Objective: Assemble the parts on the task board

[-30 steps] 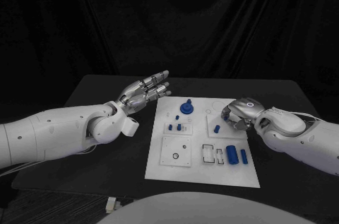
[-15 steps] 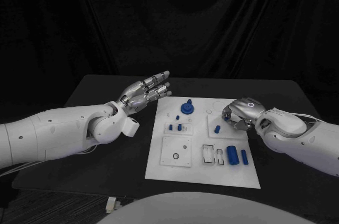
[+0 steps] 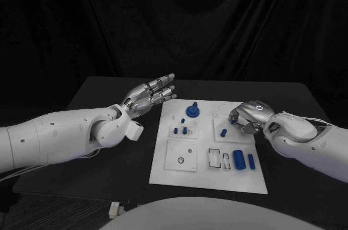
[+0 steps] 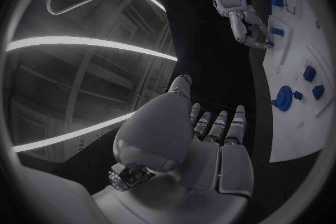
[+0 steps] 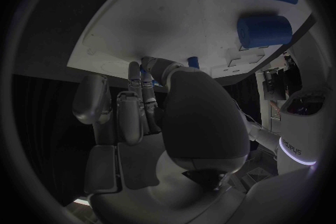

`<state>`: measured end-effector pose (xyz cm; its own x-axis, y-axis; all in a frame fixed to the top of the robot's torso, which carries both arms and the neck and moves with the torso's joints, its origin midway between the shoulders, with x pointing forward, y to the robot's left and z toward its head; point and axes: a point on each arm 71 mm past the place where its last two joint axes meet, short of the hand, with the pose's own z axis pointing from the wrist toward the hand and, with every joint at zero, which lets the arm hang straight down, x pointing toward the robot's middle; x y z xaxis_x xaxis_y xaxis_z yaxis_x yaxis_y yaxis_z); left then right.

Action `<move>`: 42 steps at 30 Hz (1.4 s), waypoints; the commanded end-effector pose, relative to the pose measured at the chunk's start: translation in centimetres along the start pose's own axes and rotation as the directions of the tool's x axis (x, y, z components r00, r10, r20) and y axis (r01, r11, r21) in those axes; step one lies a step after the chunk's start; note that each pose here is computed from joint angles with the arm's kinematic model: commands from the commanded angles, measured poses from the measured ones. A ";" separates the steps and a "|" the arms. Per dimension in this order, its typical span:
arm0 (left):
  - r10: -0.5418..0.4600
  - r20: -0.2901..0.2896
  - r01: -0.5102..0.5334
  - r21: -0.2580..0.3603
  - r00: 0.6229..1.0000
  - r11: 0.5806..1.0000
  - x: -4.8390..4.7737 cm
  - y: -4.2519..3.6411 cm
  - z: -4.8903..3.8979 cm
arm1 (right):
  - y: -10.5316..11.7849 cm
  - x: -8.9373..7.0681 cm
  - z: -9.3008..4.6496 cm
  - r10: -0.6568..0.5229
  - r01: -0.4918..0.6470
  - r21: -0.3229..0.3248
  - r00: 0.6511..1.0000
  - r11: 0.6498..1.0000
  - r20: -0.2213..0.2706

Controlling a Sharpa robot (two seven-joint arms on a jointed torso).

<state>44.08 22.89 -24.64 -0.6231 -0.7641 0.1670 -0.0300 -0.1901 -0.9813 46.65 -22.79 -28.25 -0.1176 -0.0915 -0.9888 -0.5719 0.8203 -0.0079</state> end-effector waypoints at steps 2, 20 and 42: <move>-0.009 -0.008 0.010 0.007 1.000 1.000 0.09 0.01 -0.03 | -0.2 -0.6 -0.1 -0.004 0.003 0.015 1.000 1.000 0.028; -0.013 -0.010 0.013 -0.003 1.000 1.000 0.15 0.21 -0.06 | 0.0 -3.5 0.0 -0.013 0.012 0.008 0.997 1.000 0.080; -0.011 -0.005 0.011 -0.011 1.000 1.000 -0.02 0.26 -0.23 | 7.9 -6.7 -0.5 0.058 -0.041 -0.170 0.993 0.985 0.100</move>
<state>43.99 23.09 -25.00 -0.6205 -0.7657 0.1694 -0.0467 -0.1795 -0.9826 42.76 -16.51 -21.62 -0.0607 0.0314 -0.9977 -0.7029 0.7083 0.0651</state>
